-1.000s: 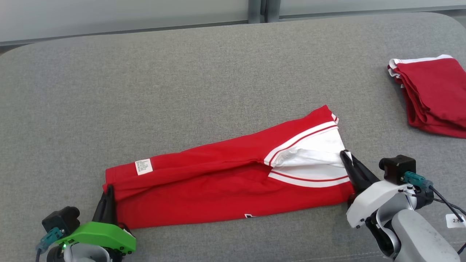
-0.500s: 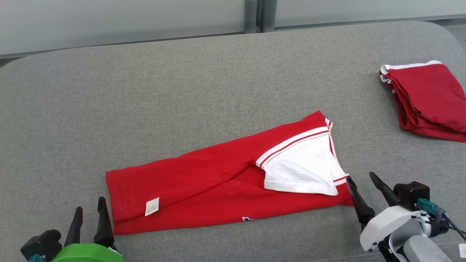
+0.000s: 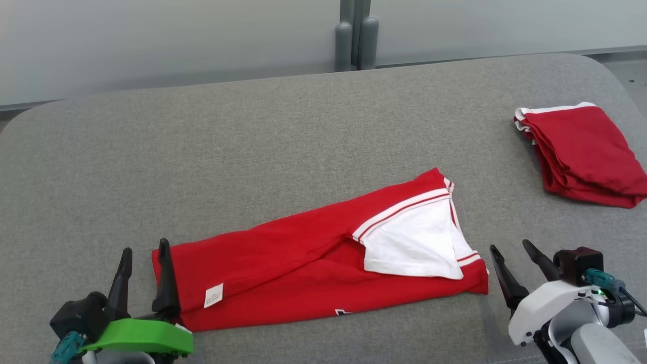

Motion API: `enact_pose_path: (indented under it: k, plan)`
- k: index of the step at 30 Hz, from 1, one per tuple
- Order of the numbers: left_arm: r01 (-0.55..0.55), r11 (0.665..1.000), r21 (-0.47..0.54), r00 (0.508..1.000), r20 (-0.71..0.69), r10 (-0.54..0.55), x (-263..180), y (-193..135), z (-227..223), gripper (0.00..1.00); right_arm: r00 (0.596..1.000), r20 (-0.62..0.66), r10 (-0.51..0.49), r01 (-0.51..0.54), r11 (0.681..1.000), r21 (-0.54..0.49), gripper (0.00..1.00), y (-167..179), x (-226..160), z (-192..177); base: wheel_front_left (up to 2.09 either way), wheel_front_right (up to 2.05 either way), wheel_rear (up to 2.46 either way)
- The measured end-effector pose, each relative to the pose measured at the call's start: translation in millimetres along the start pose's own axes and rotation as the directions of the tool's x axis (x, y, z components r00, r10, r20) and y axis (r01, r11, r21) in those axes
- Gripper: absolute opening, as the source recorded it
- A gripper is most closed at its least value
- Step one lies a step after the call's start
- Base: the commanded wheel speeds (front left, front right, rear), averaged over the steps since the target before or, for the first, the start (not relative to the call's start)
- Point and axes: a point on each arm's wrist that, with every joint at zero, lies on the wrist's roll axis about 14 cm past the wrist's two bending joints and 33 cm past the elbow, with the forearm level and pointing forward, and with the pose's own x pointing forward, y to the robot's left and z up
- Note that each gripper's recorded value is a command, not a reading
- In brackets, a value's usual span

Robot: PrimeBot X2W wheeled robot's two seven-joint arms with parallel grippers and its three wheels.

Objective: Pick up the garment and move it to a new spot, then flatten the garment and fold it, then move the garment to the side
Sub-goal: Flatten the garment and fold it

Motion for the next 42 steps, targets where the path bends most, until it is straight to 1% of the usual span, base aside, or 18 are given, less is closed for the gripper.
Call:
enact_pose_path:
  k: [3,6,8,12,15,25,31,38,39,40,42]
  plan:
    - [0.012,1.000,0.007,1.000,0.029,-0.012,-3.2,-6.7,8.8,1.00,0.999,-0.035,0.009,-0.009,1.000,-0.010,1.00,2.2,9.1,4.5,0.00,0.00,0.00]
    - [0.005,1.000,0.012,0.999,0.041,-0.005,-6.2,-5.9,12.7,1.00,0.998,-0.064,0.016,-0.017,1.000,-0.016,1.00,4.4,14.2,3.4,0.00,0.00,0.00]
    - [-0.015,1.000,0.015,0.999,0.046,0.015,-11.0,-1.0,14.4,1.00,0.994,-0.106,0.020,-0.022,1.000,-0.022,1.00,5.9,18.9,-1.1,0.00,0.00,0.00]
    - [-0.073,0.997,0.032,0.996,0.051,0.072,-24.3,16.1,16.3,1.00,0.989,-0.146,0.040,-0.044,0.999,-0.027,1.00,14.0,33.8,1.7,0.00,0.00,0.00]
    - [-0.108,0.994,0.027,0.992,0.068,0.106,-30.8,26.1,22.2,1.00,0.981,-0.186,0.046,-0.051,0.998,-0.023,1.00,17.4,43.8,-1.5,0.00,0.00,0.00]
    - [-0.211,0.977,0.017,0.975,0.077,0.209,-50.5,55.3,25.6,1.00,0.940,-0.336,0.064,-0.073,0.997,-0.014,1.00,29.3,77.1,-25.3,0.00,0.00,0.00]
    - [-0.252,0.967,0.021,0.966,0.069,0.251,-56.0,67.3,23.7,1.00,0.902,-0.426,0.064,-0.072,0.997,-0.002,1.00,34.5,87.9,-48.7,0.00,0.00,0.00]
    - [-0.275,0.961,0.023,0.960,0.059,0.273,-57.6,73.6,20.8,1.00,0.877,-0.472,0.090,-0.084,0.996,0.033,1.00,46.9,93.5,-63.7,0.00,0.00,0.00]
    - [-0.276,0.961,0.022,0.960,0.058,0.274,-57.1,73.9,20.5,1.00,0.874,-0.477,0.092,-0.088,0.996,0.032,0.80,47.8,93.7,-64.9,0.00,0.00,0.00]
    - [-0.276,0.961,0.022,0.960,0.057,0.275,-56.5,74.1,20.4,1.00,0.873,-0.478,0.094,-0.090,0.995,0.032,0.40,48.7,94.3,-65.0,0.00,0.00,0.00]
    - [-0.274,0.961,0.023,0.960,0.056,0.273,-54.9,73.6,19.7,1.00,0.870,-0.483,0.098,-0.098,0.995,0.024,0.15,49.9,94.2,-66.5,0.00,0.00,0.00]
